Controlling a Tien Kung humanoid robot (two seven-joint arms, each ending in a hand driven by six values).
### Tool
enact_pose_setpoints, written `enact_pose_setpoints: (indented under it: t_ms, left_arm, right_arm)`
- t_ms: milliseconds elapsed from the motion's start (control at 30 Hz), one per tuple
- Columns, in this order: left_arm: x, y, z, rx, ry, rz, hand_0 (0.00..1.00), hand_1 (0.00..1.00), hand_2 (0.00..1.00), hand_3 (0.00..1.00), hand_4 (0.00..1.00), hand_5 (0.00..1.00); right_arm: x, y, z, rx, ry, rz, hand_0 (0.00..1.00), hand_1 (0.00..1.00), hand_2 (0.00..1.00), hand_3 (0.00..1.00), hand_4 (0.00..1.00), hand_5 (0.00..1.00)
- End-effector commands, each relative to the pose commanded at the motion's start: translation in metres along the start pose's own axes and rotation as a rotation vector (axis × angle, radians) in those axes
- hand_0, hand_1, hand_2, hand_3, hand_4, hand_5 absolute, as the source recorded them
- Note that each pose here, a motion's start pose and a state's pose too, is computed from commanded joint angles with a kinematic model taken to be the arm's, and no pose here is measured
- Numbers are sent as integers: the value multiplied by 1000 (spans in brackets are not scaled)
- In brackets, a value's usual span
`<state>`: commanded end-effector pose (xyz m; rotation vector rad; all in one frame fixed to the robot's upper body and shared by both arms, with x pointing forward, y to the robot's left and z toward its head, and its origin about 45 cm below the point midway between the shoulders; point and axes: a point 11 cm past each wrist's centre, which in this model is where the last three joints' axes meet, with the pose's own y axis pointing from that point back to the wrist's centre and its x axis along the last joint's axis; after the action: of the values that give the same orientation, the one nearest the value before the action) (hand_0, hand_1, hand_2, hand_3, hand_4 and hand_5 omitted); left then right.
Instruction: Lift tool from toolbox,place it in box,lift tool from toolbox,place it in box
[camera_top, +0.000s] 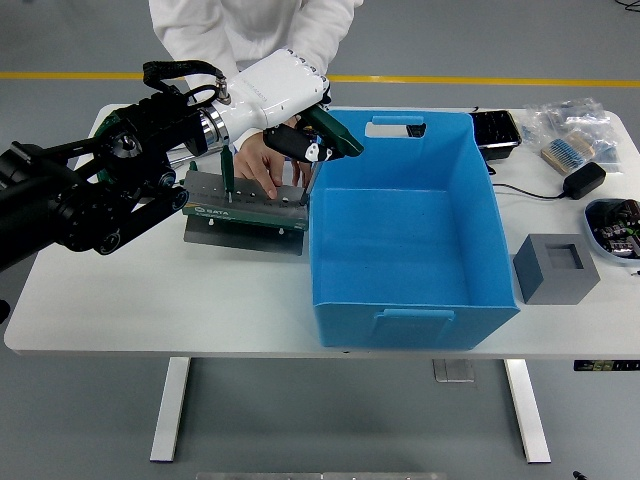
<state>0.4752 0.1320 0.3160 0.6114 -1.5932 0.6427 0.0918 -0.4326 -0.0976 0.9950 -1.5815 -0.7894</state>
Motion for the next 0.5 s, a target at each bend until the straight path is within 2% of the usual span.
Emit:
enact_pose_setpoints:
  t_ms: [233, 500]
  left_arm:
    - [9, 6, -1, 0, 6, 26, 95, 2, 57, 68, 820, 607]
    - [4, 19, -1, 9, 29, 28, 94, 2, 57, 68, 820, 609]
  right_arm:
    - [0, 0, 3, -4, -7, 0, 665, 638, 706, 572, 834, 743]
    - [-2, 0, 8, -11, -3, -2, 665, 640, 705, 572, 834, 743]
